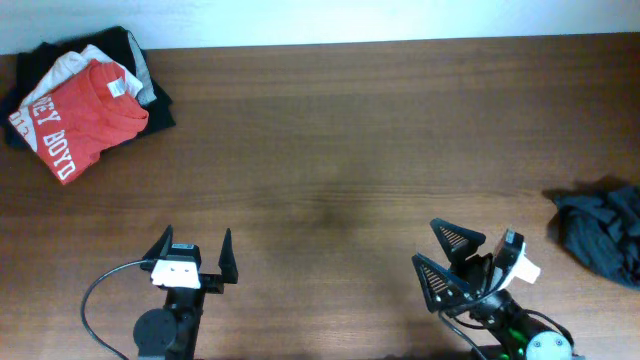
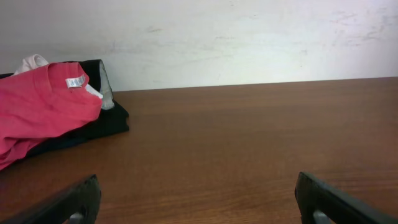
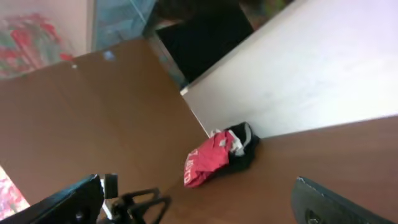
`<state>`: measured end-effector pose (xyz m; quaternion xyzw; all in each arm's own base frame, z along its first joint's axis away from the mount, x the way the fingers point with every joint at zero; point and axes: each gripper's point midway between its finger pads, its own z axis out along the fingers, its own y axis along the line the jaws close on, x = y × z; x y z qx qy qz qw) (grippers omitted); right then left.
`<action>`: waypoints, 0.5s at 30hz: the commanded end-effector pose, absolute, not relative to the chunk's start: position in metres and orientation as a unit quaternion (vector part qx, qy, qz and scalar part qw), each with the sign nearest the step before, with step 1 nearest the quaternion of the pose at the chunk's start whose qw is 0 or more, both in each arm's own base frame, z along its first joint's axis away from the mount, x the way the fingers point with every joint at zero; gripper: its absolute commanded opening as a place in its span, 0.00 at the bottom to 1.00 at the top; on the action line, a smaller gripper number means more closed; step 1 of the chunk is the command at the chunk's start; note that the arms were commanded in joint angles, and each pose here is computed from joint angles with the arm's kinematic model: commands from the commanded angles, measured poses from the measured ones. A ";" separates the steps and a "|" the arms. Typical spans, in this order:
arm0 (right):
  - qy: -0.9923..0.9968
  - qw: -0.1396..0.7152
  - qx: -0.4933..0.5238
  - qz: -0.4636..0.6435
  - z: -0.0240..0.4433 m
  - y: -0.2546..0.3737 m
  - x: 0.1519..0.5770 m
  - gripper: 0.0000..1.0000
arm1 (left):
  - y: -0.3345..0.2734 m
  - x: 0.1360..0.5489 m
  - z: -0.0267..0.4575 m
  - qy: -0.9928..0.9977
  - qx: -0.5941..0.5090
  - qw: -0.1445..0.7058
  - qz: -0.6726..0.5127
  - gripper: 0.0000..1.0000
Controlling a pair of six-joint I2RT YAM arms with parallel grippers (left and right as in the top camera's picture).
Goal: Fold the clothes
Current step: 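Move the right gripper toward the crumpled dark green t-shirt, then grasp the dark green t-shirt with the right gripper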
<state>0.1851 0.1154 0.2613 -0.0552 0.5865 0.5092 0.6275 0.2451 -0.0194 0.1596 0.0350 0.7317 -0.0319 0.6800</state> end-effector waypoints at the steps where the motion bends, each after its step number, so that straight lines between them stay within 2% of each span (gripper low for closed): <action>1: 0.551 0.680 -0.055 0.480 0.305 0.104 0.179 0.98 | -0.020 0.245 0.157 0.732 0.042 0.679 -0.028 0.99; 4: 0.586 0.701 -0.042 0.404 0.323 0.092 0.199 0.99 | -0.020 0.245 0.157 0.732 0.042 0.679 -0.028 0.99; 8: 0.684 0.682 0.024 0.258 0.331 0.056 0.255 0.99 | -0.020 0.245 0.157 0.732 0.042 0.679 -0.028 0.99; 11: 0.757 0.624 0.141 0.129 0.343 0.004 0.296 0.99 | -0.020 0.245 0.157 0.732 0.042 0.679 -0.028 0.99; 15: 0.817 0.527 0.213 -0.092 0.349 -0.064 0.320 0.99 | -0.020 0.245 0.157 0.732 0.042 0.679 -0.028 0.99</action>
